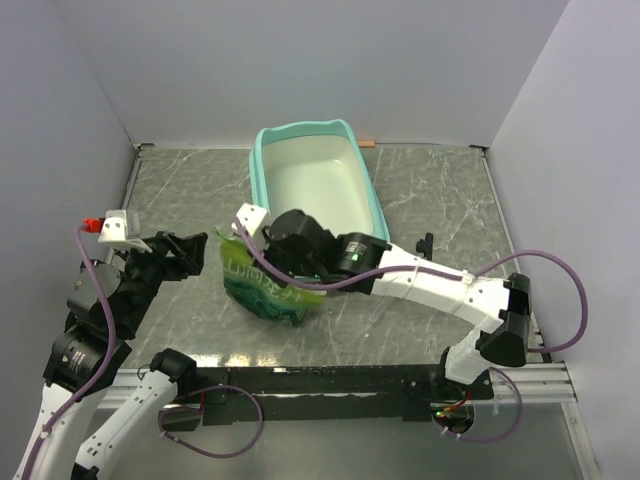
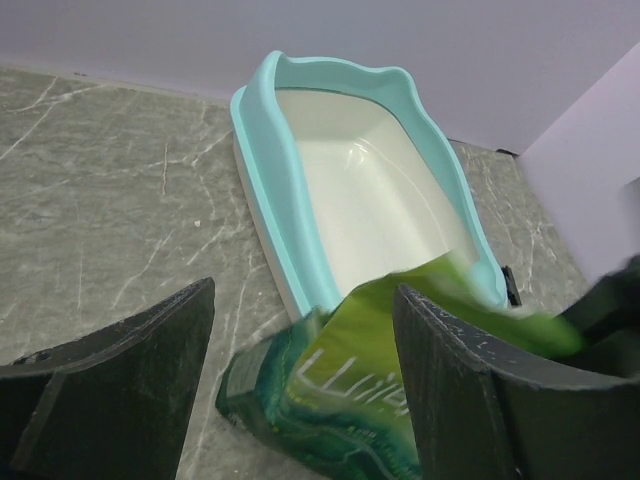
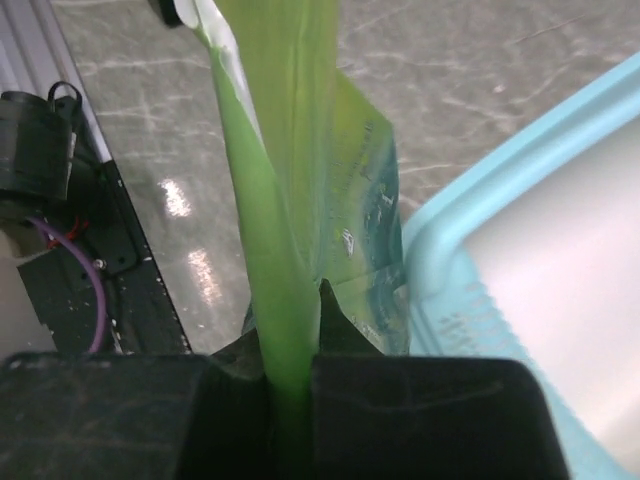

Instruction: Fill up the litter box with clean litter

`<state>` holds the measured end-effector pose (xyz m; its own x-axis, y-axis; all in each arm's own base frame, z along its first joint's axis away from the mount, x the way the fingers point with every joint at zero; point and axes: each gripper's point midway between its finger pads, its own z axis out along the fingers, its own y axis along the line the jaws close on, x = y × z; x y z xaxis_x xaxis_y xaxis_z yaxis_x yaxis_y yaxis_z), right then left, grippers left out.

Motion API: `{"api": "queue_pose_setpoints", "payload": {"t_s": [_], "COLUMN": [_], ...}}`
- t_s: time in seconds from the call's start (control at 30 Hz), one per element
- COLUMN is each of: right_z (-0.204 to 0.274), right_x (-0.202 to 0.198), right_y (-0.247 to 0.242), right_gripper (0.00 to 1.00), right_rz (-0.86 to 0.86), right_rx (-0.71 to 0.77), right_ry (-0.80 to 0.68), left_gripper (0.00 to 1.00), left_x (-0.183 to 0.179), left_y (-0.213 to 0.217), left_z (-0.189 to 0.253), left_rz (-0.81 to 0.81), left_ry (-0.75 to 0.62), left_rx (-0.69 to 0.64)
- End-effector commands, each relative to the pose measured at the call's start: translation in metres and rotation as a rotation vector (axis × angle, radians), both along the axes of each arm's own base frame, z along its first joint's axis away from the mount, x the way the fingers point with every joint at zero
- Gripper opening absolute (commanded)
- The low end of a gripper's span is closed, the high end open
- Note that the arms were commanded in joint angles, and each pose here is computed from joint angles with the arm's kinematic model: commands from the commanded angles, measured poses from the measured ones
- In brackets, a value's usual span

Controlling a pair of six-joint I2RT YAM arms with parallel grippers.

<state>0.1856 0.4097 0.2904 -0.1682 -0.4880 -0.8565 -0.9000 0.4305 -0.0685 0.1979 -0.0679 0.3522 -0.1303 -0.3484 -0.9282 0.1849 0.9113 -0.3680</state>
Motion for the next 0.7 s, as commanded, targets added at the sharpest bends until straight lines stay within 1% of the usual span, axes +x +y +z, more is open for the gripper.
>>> {"api": "queue_pose_setpoints", "payload": {"t_s": [0.0, 0.03, 0.07, 0.1, 0.13, 0.2, 0.3, 0.33, 0.37, 0.47, 0.53, 0.57, 0.63, 0.67], "right_z": [0.005, -0.001, -0.007, -0.009, -0.007, 0.0, 0.02, 0.024, 0.039, 0.055, 0.051, 0.056, 0.045, 0.047], "right_x": [-0.002, -0.004, -0.005, -0.006, -0.007, -0.007, -0.004, -0.005, -0.005, -0.009, -0.011, -0.013, -0.016, -0.02], "right_y": [0.019, 0.021, 0.021, 0.022, 0.021, 0.014, -0.003, -0.008, -0.017, -0.041, -0.057, -0.066, -0.078, -0.086], "right_gripper": [0.0, 0.08, 0.2, 0.44, 0.53, 0.66, 0.71, 0.72, 0.73, 0.74, 0.74, 0.73, 0.72, 0.68], "right_rz": [-0.028, -0.031, -0.029, -0.024, -0.025, -0.03, -0.058, -0.062, -0.07, -0.092, -0.114, -0.122, -0.131, -0.13], "right_rx": [0.172, 0.16, 0.145, 0.14, 0.145, 0.143, 0.151, 0.156, 0.184, 0.193, 0.156, 0.161, 0.121, 0.125], "right_ry": [0.057, 0.078, 0.095, 0.101, 0.1, 0.084, 0.037, 0.028, 0.009, -0.02, -0.02, -0.025, -0.016, -0.013], "left_gripper": [0.76, 0.76, 0.76, 0.76, 0.76, 0.76, 0.76, 0.76, 0.76, 0.76, 0.76, 0.76, 0.77, 0.77], "left_x": [0.0, 0.0, 0.001, 0.001, 0.001, 0.0, 0.0, 0.0, 0.0, 0.001, 0.002, 0.002, 0.003, 0.003], "left_y": [0.002, 0.0, 0.0, -0.001, -0.001, -0.001, -0.001, -0.001, -0.001, -0.002, -0.003, -0.004, -0.006, -0.007], "left_z": [0.005, 0.005, 0.004, 0.005, 0.004, 0.004, 0.004, 0.005, 0.006, 0.005, 0.006, 0.007, 0.008, 0.008], "left_rz": [0.009, 0.001, 0.002, -0.001, -0.003, -0.005, -0.002, -0.002, -0.001, -0.007, -0.009, -0.015, -0.019, -0.023], "left_ry": [-0.017, -0.016, -0.014, -0.016, -0.015, -0.015, -0.014, -0.016, -0.017, -0.015, -0.014, -0.017, -0.015, -0.016], "left_rx": [-0.015, -0.014, -0.016, -0.02, -0.018, -0.017, -0.016, -0.017, -0.019, -0.022, -0.025, -0.027, -0.029, -0.03]}}
